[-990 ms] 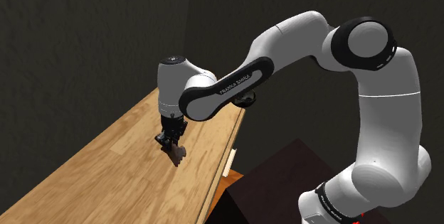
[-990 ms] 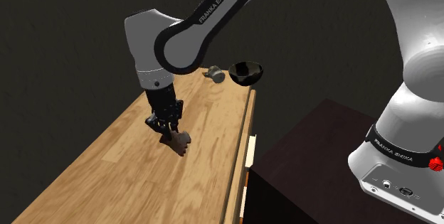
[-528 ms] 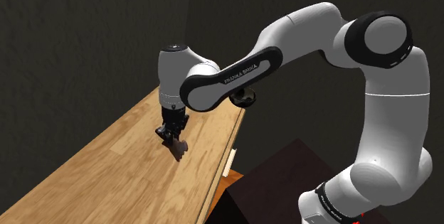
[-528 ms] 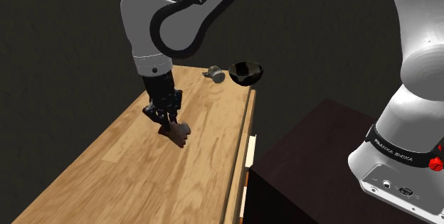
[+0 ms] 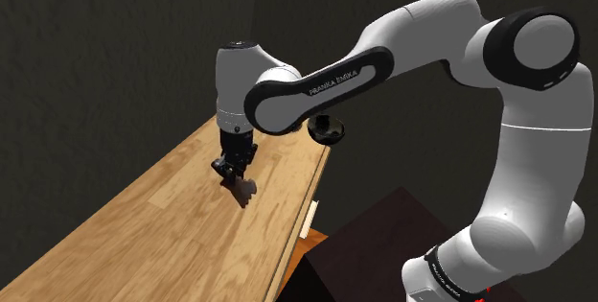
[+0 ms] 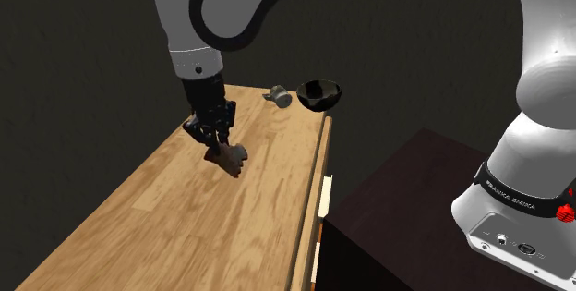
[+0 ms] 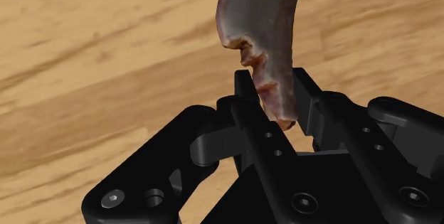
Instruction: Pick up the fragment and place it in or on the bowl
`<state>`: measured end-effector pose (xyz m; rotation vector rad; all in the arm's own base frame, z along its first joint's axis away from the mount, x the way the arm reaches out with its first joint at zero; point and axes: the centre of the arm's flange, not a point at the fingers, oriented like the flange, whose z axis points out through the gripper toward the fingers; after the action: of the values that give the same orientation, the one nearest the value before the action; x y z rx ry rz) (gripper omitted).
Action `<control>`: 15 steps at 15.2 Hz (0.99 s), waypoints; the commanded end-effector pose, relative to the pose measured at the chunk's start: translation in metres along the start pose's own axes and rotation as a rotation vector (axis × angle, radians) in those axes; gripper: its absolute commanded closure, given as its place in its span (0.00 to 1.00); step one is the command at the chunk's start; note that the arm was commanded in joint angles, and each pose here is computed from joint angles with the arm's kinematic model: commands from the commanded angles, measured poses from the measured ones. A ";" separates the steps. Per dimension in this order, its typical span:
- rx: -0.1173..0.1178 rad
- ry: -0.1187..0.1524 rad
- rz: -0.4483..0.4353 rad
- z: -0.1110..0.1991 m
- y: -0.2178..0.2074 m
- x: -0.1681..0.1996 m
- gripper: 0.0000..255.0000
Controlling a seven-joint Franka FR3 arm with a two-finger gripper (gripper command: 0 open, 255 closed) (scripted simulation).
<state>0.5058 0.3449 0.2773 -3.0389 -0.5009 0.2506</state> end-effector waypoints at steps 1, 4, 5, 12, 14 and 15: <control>0.000 0.000 0.000 -0.004 0.019 -0.002 1.00; 0.000 0.000 0.000 -0.007 0.058 -0.004 1.00; 0.000 0.000 0.000 -0.008 0.072 -0.004 1.00; 0.000 0.000 0.000 -0.016 0.163 -0.009 1.00; 0.000 0.000 0.000 -0.019 0.190 -0.010 1.00; 0.000 0.000 0.000 -0.020 0.203 -0.011 1.00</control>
<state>0.5582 0.1635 0.2804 -3.0396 -0.4989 0.2515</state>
